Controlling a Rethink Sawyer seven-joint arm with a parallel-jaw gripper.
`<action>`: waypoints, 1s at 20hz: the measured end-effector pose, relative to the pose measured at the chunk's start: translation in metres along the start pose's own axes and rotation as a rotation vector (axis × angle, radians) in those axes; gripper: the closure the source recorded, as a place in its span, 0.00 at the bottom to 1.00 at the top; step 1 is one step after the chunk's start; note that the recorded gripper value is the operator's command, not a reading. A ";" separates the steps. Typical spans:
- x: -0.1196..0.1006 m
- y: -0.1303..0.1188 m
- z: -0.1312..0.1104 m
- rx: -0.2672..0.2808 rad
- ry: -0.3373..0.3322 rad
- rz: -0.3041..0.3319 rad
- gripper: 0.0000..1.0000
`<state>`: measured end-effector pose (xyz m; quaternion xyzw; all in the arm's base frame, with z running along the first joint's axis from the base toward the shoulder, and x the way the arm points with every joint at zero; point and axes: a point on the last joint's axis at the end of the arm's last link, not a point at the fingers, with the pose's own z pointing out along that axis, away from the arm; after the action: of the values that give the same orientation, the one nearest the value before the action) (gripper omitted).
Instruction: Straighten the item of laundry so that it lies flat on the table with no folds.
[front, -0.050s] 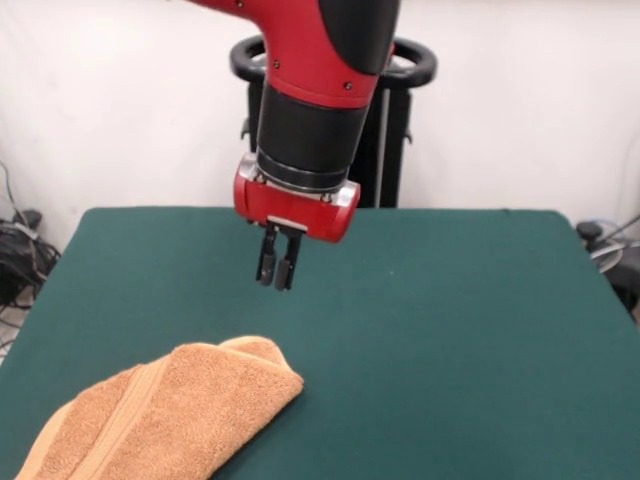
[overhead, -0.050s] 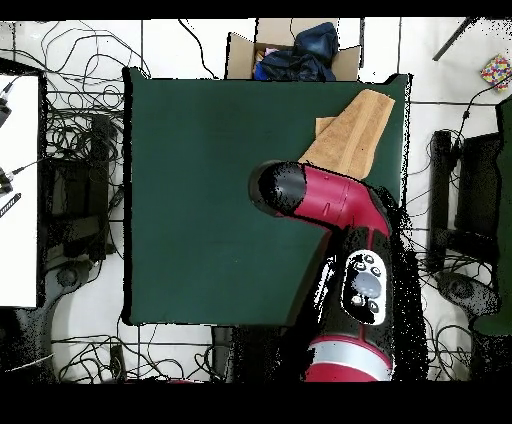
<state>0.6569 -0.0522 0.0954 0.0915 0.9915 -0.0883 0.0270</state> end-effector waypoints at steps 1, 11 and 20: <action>0.000 0.000 0.001 -0.002 0.000 0.001 1.00; -0.001 -0.008 0.034 -0.001 -0.043 0.014 1.00; 0.027 0.000 0.087 0.013 0.007 -0.030 1.00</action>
<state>0.6339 -0.0635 0.0082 0.0772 0.9923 -0.0947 0.0218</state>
